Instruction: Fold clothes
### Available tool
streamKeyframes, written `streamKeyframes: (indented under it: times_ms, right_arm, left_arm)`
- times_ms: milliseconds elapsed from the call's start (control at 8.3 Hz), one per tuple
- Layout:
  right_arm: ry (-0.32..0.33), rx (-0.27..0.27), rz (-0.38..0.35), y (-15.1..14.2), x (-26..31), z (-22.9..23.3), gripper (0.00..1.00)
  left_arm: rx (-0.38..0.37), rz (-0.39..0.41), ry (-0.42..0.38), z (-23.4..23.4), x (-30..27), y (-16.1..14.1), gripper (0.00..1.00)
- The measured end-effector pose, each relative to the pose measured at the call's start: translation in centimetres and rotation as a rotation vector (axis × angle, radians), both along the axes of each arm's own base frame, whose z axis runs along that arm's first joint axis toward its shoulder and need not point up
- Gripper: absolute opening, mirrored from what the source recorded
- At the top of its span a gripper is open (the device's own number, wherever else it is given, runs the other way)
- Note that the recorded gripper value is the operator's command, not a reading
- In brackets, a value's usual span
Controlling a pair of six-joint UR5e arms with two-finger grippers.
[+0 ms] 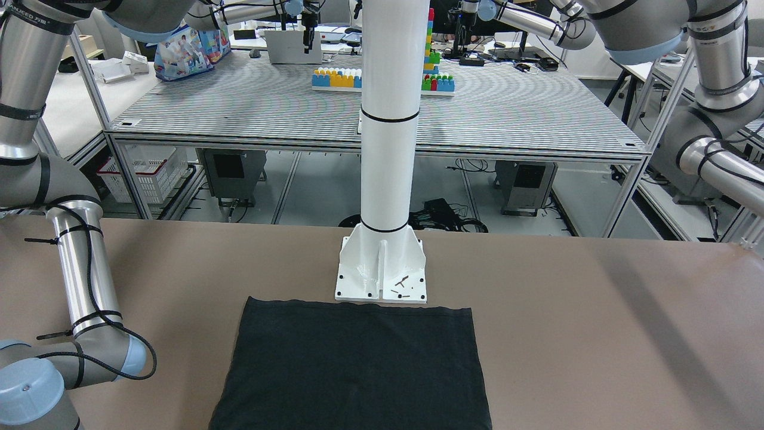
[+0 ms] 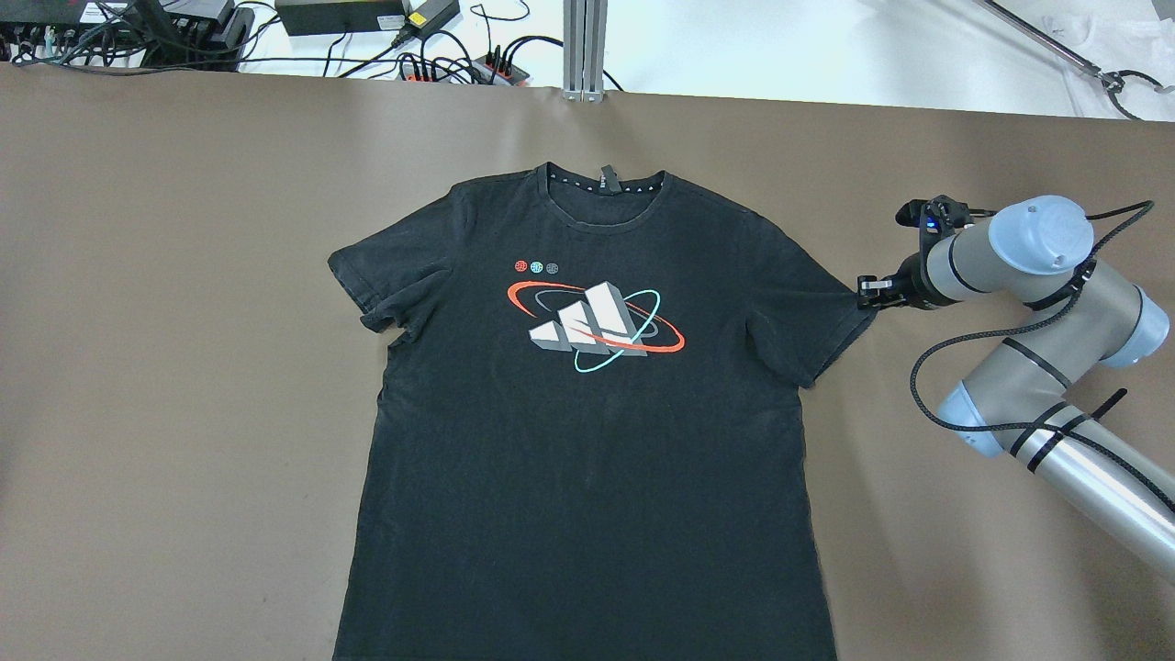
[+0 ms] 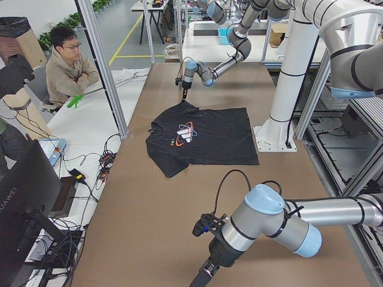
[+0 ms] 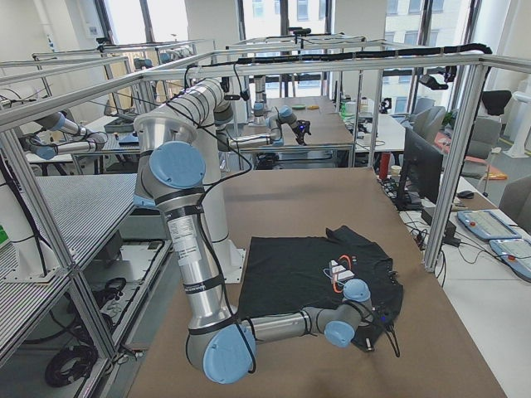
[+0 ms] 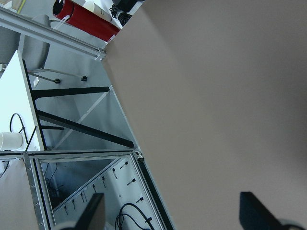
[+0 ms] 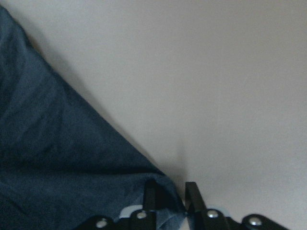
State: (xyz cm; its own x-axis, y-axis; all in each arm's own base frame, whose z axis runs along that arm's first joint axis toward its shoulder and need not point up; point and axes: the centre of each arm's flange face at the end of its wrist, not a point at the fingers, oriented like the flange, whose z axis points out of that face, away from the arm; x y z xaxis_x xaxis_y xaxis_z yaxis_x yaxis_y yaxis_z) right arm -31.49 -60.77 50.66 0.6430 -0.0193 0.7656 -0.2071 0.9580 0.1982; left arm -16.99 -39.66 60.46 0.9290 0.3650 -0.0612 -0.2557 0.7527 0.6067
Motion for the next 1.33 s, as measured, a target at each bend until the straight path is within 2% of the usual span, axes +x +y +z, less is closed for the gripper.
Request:
streamKeyframes:
  times_ms: [361,723,843,1084,1325]
  right_arm:
    - [-0.01,0.019,0.005,-0.1,0.4,-1.3,0.0]
    - [-0.059,0.098,0.017,1.3,2.0,-6.6,0.0]
    - [-0.055,0.118,0.019,2.3,1.3,-9.0,0.0]
    - [0.011,0.126,0.031,3.3,-2.9,-15.3,0.0]
    - [0.077,0.109,0.022,3.6,-7.1,-20.4,0.0]
  left_arm:
    - [0.001,0.002,0.0,0.1,0.1,0.1,1.0]
    - [0.012,-0.002,0.002,0.2,0.2,0.4,1.0]
    - [0.012,-0.005,0.003,0.2,0.3,0.4,1.0]
    - [0.011,-0.003,0.005,0.2,0.4,0.4,1.0]
    - [0.012,-0.003,0.006,0.2,0.5,0.4,1.0]
